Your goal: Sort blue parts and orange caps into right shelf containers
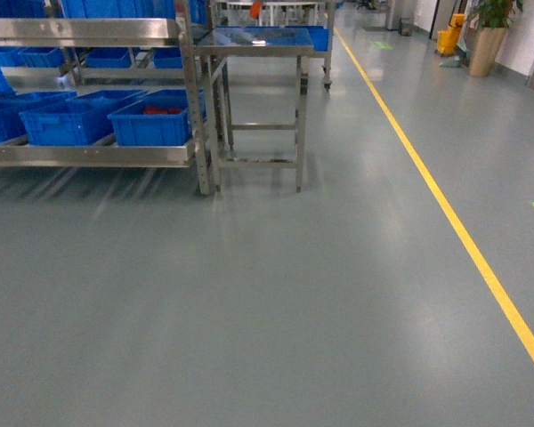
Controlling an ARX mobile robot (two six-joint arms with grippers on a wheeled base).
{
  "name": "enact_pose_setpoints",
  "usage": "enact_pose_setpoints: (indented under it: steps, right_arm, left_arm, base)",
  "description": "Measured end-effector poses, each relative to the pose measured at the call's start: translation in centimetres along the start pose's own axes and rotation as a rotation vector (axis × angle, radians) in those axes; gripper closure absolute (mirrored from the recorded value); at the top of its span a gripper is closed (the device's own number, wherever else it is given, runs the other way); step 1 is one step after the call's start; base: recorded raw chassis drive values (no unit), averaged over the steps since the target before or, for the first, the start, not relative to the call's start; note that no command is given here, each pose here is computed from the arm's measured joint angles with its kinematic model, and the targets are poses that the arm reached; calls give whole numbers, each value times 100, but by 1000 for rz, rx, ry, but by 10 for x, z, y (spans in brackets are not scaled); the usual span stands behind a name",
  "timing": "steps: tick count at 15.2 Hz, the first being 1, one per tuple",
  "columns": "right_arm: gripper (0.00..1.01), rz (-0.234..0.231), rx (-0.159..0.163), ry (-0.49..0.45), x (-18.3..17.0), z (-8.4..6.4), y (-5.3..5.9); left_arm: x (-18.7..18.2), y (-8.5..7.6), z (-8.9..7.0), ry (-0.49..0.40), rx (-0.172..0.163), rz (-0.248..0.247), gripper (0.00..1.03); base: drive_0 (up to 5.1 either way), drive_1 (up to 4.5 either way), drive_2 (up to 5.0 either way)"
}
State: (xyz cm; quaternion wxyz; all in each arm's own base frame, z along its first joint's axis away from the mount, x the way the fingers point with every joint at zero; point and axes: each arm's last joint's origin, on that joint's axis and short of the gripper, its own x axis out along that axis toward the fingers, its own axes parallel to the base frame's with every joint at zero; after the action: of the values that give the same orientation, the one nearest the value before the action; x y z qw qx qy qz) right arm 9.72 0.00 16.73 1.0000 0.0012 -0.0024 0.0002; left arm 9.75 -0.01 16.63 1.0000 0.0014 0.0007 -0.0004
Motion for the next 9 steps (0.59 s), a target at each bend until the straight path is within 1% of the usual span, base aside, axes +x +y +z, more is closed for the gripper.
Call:
enact_pose_setpoints:
  steps: [9]
  right_arm:
    - [57, 0, 0, 0, 0, 0, 0]
  left_arm:
    - [0, 0, 0, 1, 0, 0, 61]
  base:
    - [-3, 429, -434]
